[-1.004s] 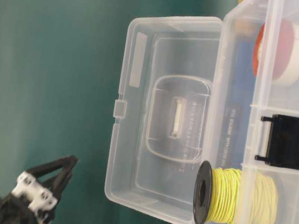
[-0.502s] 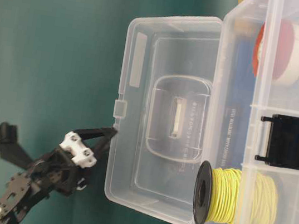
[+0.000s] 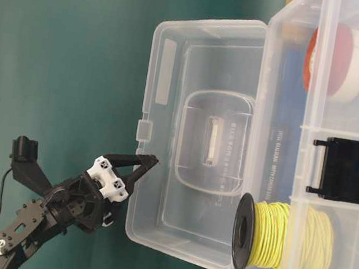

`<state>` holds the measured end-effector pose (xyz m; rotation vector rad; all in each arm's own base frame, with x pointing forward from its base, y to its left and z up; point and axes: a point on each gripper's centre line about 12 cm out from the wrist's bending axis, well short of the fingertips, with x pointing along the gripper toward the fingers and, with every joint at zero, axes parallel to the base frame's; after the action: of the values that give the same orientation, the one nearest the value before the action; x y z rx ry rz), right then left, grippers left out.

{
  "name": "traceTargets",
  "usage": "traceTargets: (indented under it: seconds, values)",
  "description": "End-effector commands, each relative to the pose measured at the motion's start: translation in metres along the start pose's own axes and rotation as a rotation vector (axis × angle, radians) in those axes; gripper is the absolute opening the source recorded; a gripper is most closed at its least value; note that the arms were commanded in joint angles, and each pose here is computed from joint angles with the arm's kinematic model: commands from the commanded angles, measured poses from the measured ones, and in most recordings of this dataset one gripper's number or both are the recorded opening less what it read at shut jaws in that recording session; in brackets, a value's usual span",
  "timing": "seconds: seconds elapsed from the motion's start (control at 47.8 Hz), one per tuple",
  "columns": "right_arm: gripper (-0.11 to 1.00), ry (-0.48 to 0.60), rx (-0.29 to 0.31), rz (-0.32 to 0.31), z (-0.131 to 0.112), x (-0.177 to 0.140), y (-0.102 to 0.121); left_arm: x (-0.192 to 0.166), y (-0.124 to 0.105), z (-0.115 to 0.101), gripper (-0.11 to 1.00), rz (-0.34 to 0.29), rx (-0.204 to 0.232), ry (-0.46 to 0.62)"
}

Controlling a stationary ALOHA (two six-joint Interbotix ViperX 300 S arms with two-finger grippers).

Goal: Close the tool box with the left arm.
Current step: 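Push the clear lid forward and down with the left gripper over the box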

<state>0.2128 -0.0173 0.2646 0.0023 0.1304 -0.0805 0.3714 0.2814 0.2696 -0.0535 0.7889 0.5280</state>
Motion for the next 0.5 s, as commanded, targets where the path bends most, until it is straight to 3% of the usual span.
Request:
traceTargets:
  seconds: [0.0,0.314,0.481]
  values:
    - [0.00,-0.011,0.003,-0.002,0.006,0.002,0.000,-0.015,-0.018,0.016,0.91,-0.029,0.021,-0.031]
    - [0.00,0.002,0.005,-0.003,0.005,0.002,-0.001,-0.046,-0.050,0.023,0.90,-0.094,0.064,-0.009]
    - [0.00,-0.002,0.003,-0.003,0.006,0.002,-0.001,-0.063,-0.065,0.021,0.90,-0.124,0.064,0.010]
